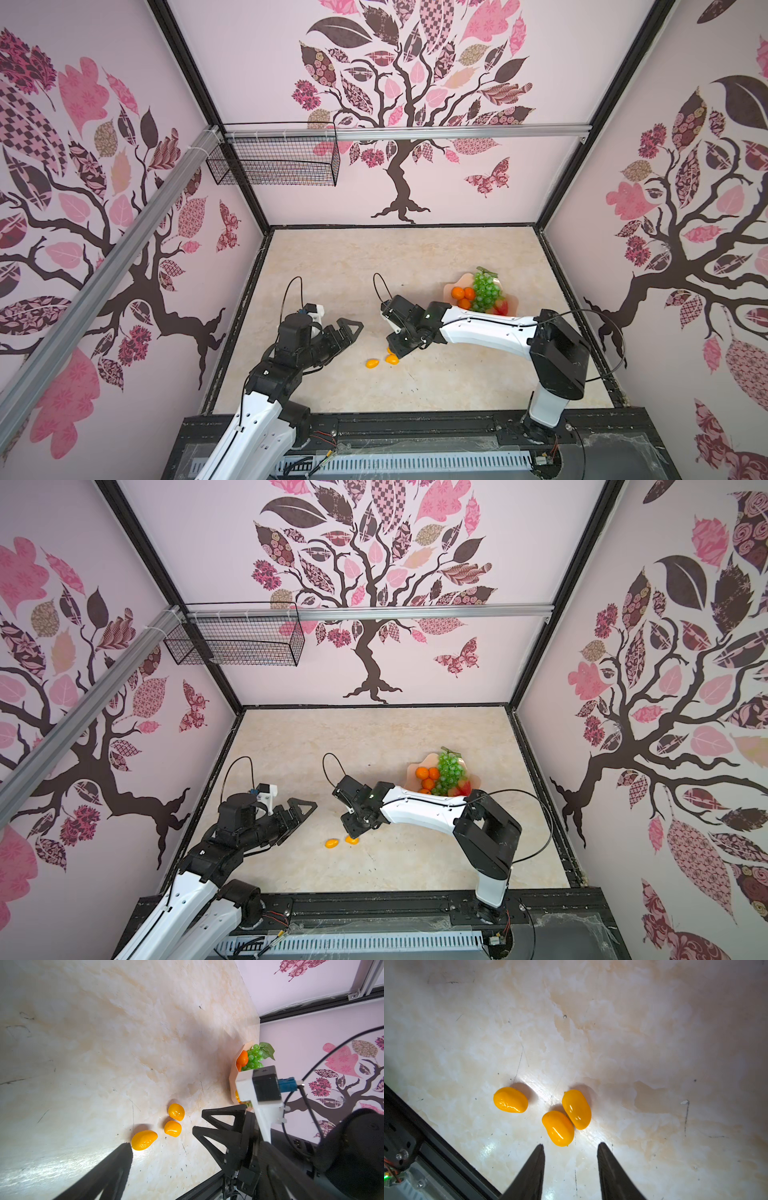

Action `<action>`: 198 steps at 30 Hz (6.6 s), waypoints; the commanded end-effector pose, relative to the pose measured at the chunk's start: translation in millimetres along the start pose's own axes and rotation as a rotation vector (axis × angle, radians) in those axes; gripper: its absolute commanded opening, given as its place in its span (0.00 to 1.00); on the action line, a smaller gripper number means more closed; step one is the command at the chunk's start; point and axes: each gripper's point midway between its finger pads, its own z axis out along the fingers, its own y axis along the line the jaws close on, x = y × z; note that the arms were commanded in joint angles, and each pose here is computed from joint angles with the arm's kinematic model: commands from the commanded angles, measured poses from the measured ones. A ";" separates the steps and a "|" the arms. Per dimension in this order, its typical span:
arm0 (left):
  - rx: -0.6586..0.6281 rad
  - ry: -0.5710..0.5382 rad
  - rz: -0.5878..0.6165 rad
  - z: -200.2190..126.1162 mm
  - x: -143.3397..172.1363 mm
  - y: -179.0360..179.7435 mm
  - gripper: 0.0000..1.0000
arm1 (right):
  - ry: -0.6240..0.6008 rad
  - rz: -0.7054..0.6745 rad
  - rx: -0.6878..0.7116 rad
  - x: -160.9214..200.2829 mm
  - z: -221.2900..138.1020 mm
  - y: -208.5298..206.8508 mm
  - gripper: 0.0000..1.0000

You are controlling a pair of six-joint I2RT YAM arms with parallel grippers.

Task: Arrange fruit in a fruit bowl
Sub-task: Pick up the fruit from the center of the table, then place the fruit in the fruit bowl, then pick up the fruit from the bottom-center of the table.

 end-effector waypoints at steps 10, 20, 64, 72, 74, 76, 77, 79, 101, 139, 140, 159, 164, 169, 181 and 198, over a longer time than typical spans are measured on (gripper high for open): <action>0.009 0.037 -0.032 3.1 7.8 7.6 0.98 | 0.068 -0.040 0.035 2.1 28.8 -2.5 0.44; 0.004 0.032 -0.034 2.5 8.1 9.6 0.98 | 0.094 -0.039 0.050 4.4 45.6 -4.8 0.43; 0.034 0.007 0.095 -3.4 -8.9 -16.3 0.98 | 0.026 -0.012 0.067 -8.8 16.4 -9.2 0.26; 0.066 0.031 0.163 6.9 -9.2 -36.2 0.98 | -0.027 0.060 0.053 -10.5 -16.7 -26.4 0.26; 0.068 0.040 0.191 13.2 -5.7 -42.8 0.98 | -0.040 0.079 0.053 -8.3 -25.3 -32.6 0.26; 0.075 0.058 0.205 20.4 -2.1 -49.2 0.98 | -0.052 0.105 0.056 -5.0 -34.9 -41.5 0.26; 0.082 0.064 0.209 24.0 -1.0 -52.2 0.98 | -0.058 0.118 0.058 -3.6 -39.0 -45.9 0.26; 0.086 0.079 0.220 33.0 1.9 -57.2 0.98 | -0.073 0.149 0.057 1.5 -48.2 -56.4 0.26; 0.148 0.272 0.474 109.6 70.8 -138.6 0.98 | -0.146 0.430 0.150 49.5 -106.2 -161.5 0.26; 0.111 0.384 0.541 133.6 104.4 -145.8 0.98 | 0.041 0.625 0.309 101.1 -67.1 -221.8 0.31; 0.110 0.386 0.541 133.9 104.8 -145.1 0.98 | 0.041 0.624 0.309 101.0 -67.3 -221.7 0.32; 0.035 0.243 0.446 117.1 58.5 -121.9 0.98 | -0.206 0.543 0.245 52.0 -122.8 -207.3 0.52; -0.006 0.177 0.422 98.0 35.5 -107.8 0.98 | -0.250 0.437 0.191 33.6 -124.5 -175.2 0.51; -0.059 0.128 0.393 75.7 22.8 -88.5 0.98 | -0.229 0.335 0.143 16.4 -108.1 -133.2 0.50; -0.082 0.024 0.167 14.4 5.9 -36.7 0.98 | -0.130 0.065 -0.066 0.2 -54.7 -26.1 0.52; -0.112 -0.043 -0.063 -45.7 -2.3 3.3 0.98 | -0.122 -0.405 -0.223 -13.3 6.2 64.9 0.58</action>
